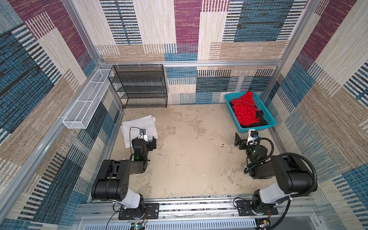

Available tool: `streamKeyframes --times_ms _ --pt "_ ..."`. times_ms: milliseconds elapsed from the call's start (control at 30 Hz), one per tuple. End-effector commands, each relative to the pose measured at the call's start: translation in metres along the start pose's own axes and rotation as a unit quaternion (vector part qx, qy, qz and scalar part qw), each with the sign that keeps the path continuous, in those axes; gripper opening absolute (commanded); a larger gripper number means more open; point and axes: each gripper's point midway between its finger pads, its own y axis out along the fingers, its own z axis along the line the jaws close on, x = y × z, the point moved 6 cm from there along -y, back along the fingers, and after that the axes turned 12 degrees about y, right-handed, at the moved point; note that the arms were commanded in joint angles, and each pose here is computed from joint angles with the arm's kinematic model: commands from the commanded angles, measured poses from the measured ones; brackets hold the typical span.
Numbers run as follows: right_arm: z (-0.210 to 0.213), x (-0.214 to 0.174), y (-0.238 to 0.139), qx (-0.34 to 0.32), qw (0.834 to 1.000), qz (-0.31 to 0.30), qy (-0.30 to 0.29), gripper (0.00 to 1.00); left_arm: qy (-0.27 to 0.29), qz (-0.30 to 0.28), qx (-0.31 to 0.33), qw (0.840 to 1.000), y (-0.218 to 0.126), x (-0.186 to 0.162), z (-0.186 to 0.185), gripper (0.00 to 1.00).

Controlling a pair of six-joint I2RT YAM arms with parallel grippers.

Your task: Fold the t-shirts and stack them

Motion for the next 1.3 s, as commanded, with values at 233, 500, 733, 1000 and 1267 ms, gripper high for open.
streamKeyframes --times_ms 233,500,733,1000,1267 --pt "0.007 0.034 -0.067 0.01 0.992 -0.124 0.013 0.99 -0.018 -0.025 0.017 0.999 -0.012 0.009 0.007 0.99" --pt "0.008 0.074 -0.08 -0.042 0.992 -0.049 0.113 0.99 -0.11 -0.028 -0.058 0.992 -0.084 0.078 -0.007 0.99" --pt "0.011 0.123 -0.023 -0.126 0.977 0.128 0.119 0.99 -0.124 0.007 -0.349 0.929 -0.108 0.193 -0.069 0.99" --pt "0.001 0.124 0.047 -0.121 0.957 0.208 0.162 0.99 0.05 0.003 -0.434 0.9 -0.098 0.233 -0.13 0.99" --pt "-0.015 0.135 0.094 -0.126 0.952 0.23 0.161 0.93 0.092 -0.074 -0.453 0.884 -0.098 0.197 -0.163 0.99"
